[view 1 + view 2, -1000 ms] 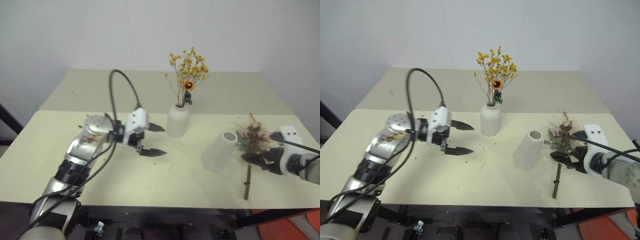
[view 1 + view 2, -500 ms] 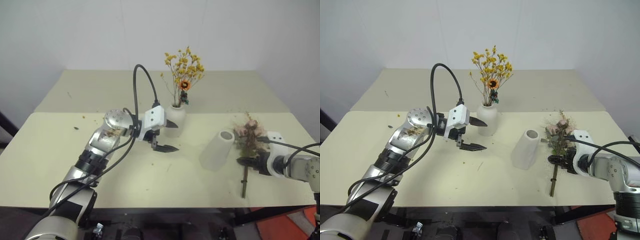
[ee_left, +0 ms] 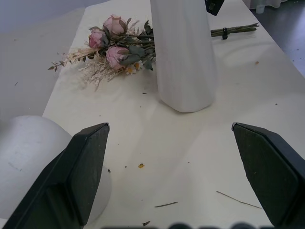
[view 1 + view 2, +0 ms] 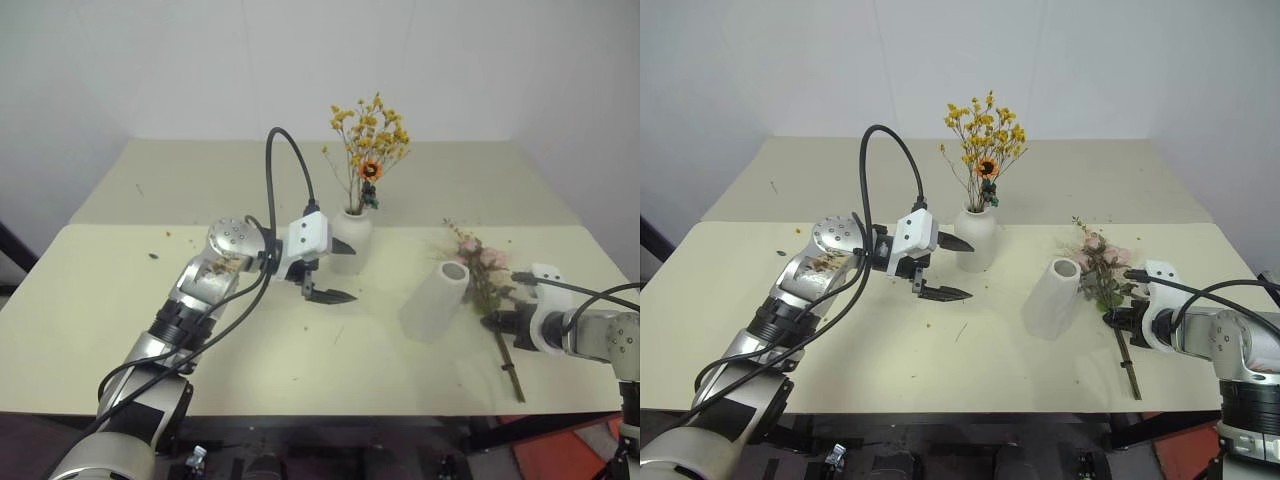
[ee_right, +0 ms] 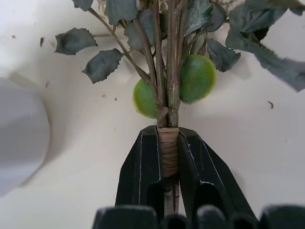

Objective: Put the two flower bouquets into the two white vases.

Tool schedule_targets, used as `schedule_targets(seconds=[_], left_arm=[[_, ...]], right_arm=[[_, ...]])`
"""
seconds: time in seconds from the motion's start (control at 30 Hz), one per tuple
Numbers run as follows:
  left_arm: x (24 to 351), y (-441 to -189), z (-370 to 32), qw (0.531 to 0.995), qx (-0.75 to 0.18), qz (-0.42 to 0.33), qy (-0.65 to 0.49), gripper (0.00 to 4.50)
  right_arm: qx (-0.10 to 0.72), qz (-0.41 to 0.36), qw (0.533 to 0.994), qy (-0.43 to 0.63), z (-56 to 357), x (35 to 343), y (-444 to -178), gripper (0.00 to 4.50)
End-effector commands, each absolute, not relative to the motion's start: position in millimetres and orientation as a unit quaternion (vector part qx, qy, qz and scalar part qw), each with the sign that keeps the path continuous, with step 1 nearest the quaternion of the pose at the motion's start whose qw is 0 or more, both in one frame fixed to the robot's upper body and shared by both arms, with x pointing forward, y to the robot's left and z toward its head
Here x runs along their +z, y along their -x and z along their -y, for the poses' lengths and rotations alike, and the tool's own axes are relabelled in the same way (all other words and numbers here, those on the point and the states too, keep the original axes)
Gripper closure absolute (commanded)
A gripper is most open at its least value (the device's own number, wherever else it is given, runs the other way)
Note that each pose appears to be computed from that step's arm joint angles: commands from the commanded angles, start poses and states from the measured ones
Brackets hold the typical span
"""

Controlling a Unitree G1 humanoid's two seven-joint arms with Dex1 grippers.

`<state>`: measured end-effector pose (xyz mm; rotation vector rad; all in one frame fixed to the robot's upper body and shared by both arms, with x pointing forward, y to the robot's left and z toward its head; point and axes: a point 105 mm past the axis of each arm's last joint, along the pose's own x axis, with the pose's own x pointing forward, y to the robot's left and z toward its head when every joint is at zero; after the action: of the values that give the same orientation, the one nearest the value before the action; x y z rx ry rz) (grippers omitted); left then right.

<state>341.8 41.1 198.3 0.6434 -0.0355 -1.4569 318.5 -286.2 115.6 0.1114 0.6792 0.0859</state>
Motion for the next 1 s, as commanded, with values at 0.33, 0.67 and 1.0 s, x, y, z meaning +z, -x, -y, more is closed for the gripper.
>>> schedule_targets(seconds=[0.33, 0.67, 1.0], left_arm=[[222, -341, -39, 0.693, -0.66, 0.053, -0.285, 0.0], [220, -340, -44, 0.699, -0.655, 0.05, -0.284, 0.0], [218, -342, -49, 0.705, -0.645, 0.049, -0.292, 0.0]], right_arm=[[0.144, 0.309, 0.936, -0.087, 247, 327, -280, 4.26], [0.237, 0.319, 0.913, -0.089, 205, 331, -275, 4.26], [0.249, 0.308, 0.912, -0.104, 191, 322, -281, 4.26]])
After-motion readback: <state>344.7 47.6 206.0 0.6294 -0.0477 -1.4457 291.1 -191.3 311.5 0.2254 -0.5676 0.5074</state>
